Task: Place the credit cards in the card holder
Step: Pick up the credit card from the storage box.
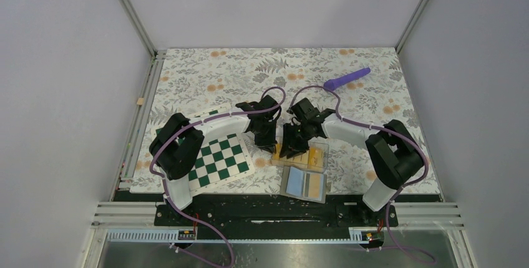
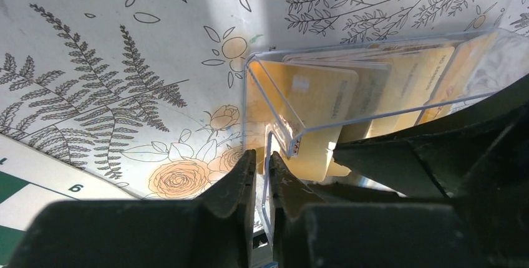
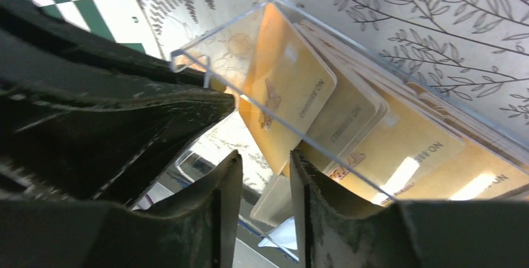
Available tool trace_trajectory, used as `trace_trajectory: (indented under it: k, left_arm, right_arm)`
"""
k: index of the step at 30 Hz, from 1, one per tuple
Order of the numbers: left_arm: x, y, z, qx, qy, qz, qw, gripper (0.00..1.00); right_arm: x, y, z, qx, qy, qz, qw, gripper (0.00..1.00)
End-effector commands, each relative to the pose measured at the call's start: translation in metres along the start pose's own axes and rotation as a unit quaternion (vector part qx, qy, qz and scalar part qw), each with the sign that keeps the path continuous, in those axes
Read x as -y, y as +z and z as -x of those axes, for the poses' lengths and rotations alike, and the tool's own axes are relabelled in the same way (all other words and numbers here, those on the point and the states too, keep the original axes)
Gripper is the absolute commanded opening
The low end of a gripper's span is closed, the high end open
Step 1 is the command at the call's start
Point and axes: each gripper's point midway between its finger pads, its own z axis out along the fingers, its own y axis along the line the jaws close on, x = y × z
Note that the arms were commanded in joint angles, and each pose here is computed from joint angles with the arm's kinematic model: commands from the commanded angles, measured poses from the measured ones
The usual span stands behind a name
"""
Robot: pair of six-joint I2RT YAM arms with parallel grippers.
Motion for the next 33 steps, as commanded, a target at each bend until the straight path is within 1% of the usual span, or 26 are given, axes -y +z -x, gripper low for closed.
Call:
trace_trajectory:
  k: [1,5,7,9,11,13,15,17,18,27,33]
  left_arm:
    - [0.024,-0.001,0.007,0.020,0.014,-0.033,0.999,0.07]
    - [0.023,-0.001,0.007,0.020,0.013,-0.032,0.999,0.07]
    - [0.023,-0.001,0.007,0.020,0.013,-0.031,0.999,0.07]
    - [0.023,0.000,0.007,0.020,0.012,-0.031,0.999,0.07]
    - [0.022,0.000,0.006,0.019,0.012,-0.030,0.999,0.07]
    - [0.022,0.000,0.006,0.019,0.011,-0.030,0.999,0.07]
    - [0.021,0.000,0.005,0.019,0.011,-0.029,0.999,0.07]
    - [0.021,0.001,0.005,0.018,0.012,-0.029,0.999,0.07]
    - [0.020,0.001,0.005,0.018,0.012,-0.028,0.999,0.07]
    - [0.019,0.001,0.003,0.017,0.010,-0.026,0.999,0.07]
    - [0.018,0.002,0.003,0.016,0.009,-0.025,1.000,0.07]
  right_arm:
    - [-0.045,-0.017,0.016,0.048,-0.044,0.088,0.994,0.44]
    - [-0.045,-0.027,0.021,0.074,-0.058,0.079,0.992,0.56]
    - [-0.042,-0.030,0.022,0.081,-0.059,0.067,0.993,0.60]
    - [-0.039,-0.031,0.024,0.082,-0.061,0.054,0.993,0.62]
    - [-0.033,-0.031,0.024,0.079,-0.055,0.034,0.995,0.61]
    - [-0.030,-0.029,0.024,0.078,-0.053,0.027,0.995,0.59]
    - [-0.028,-0.027,0.024,0.076,-0.048,0.022,0.996,0.54]
    - [-0.025,-0.025,0.025,0.073,-0.044,0.012,0.996,0.46]
    - [-0.022,-0.024,0.025,0.070,-0.041,0.005,0.997,0.45]
    - [-0.008,-0.022,0.028,0.068,-0.036,-0.039,0.996,0.44]
    - [0.003,-0.017,0.023,0.053,-0.034,-0.060,0.996,0.43]
